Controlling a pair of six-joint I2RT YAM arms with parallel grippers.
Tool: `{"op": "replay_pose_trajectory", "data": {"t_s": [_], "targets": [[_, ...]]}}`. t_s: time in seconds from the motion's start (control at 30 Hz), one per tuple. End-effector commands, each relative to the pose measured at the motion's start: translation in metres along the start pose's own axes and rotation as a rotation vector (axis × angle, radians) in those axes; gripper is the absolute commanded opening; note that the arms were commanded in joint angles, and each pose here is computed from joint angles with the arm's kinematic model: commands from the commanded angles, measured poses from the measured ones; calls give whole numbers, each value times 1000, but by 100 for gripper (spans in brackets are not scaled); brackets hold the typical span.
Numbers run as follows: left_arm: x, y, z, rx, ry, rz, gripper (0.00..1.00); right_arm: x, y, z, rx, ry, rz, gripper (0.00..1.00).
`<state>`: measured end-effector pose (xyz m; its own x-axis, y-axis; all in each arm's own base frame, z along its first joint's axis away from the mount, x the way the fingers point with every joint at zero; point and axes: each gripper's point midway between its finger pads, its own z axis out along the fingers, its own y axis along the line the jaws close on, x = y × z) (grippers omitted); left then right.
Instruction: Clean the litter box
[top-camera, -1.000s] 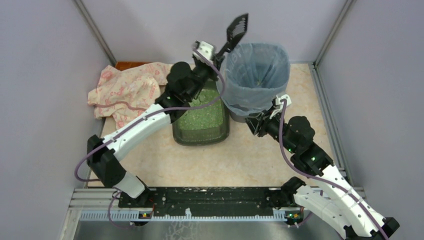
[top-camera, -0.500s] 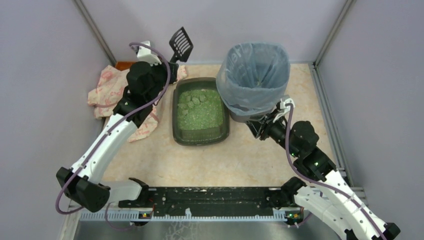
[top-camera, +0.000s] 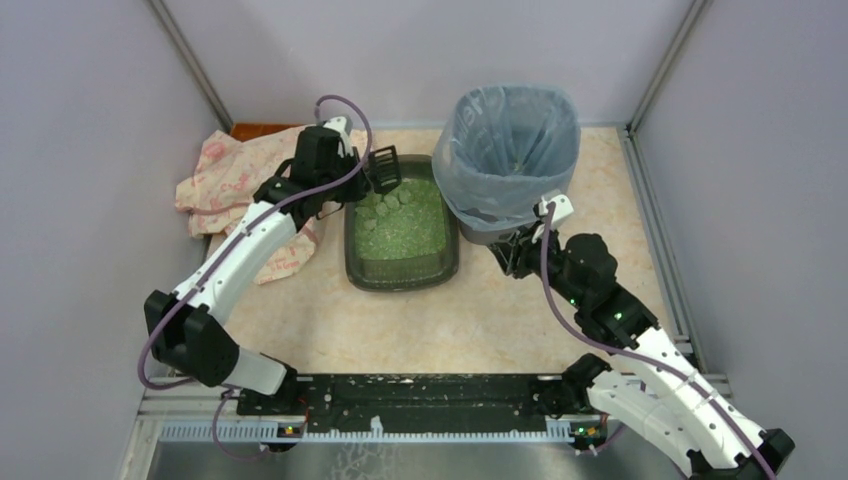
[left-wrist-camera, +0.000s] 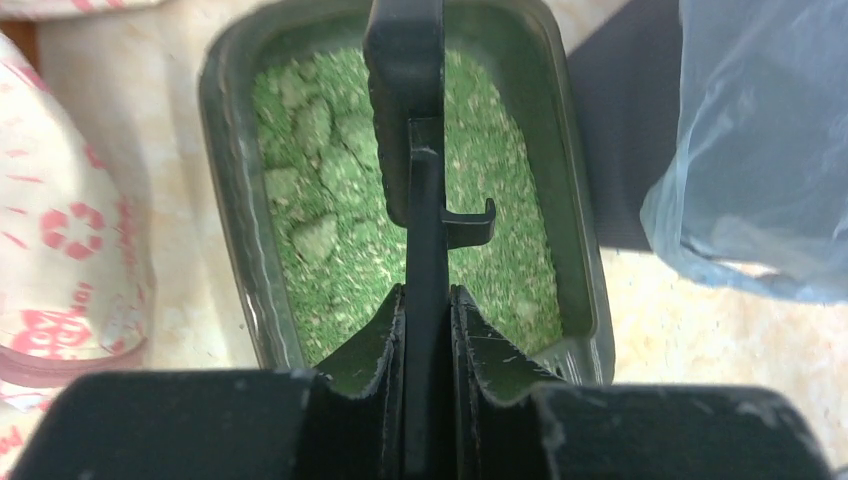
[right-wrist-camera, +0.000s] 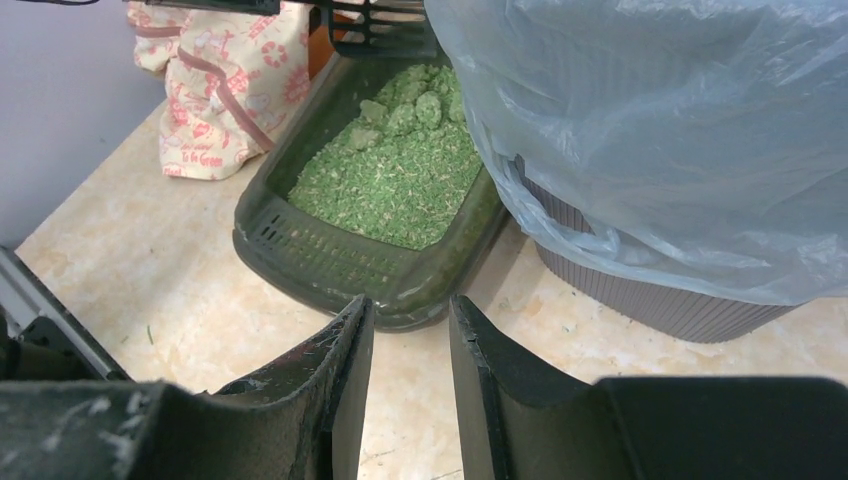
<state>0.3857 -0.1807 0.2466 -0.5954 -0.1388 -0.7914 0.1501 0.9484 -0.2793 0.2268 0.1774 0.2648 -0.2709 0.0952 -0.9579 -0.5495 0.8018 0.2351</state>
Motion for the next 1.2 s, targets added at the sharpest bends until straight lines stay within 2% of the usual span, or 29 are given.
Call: {"op": "replay_pose_trajectory", "data": {"t_s": [0.0, 0.1, 0.27, 0.43, 0.6, 0.8, 1.03, 1.17], "targets": [[24, -12, -3, 102, 54, 4, 0, -16, 2, 3, -8, -35, -34, 35], [35, -4, 3, 75, 54, 13, 0, -16, -1, 3, 5, -40, -44, 35], [50, 17, 11, -62, 144, 7, 0, -13, 1, 6, -5, -33, -33, 35], [47, 10, 13, -83, 181, -45, 0, -8, 2, 12, -13, -32, -16, 35], [50, -17, 20, -34, 226, -209, 0, -6, 2, 15, -15, -29, -16, 35], [66, -32, 20, -37, 189, -495, 0, -5, -2, 13, 1, -23, -32, 35], [87, 8, 10, -217, 64, -699, 0, -6, -2, 12, -1, -34, -31, 35], [106, 22, 10, -270, 59, -765, 0, -10, 0, 11, -8, -42, -34, 35]]}}
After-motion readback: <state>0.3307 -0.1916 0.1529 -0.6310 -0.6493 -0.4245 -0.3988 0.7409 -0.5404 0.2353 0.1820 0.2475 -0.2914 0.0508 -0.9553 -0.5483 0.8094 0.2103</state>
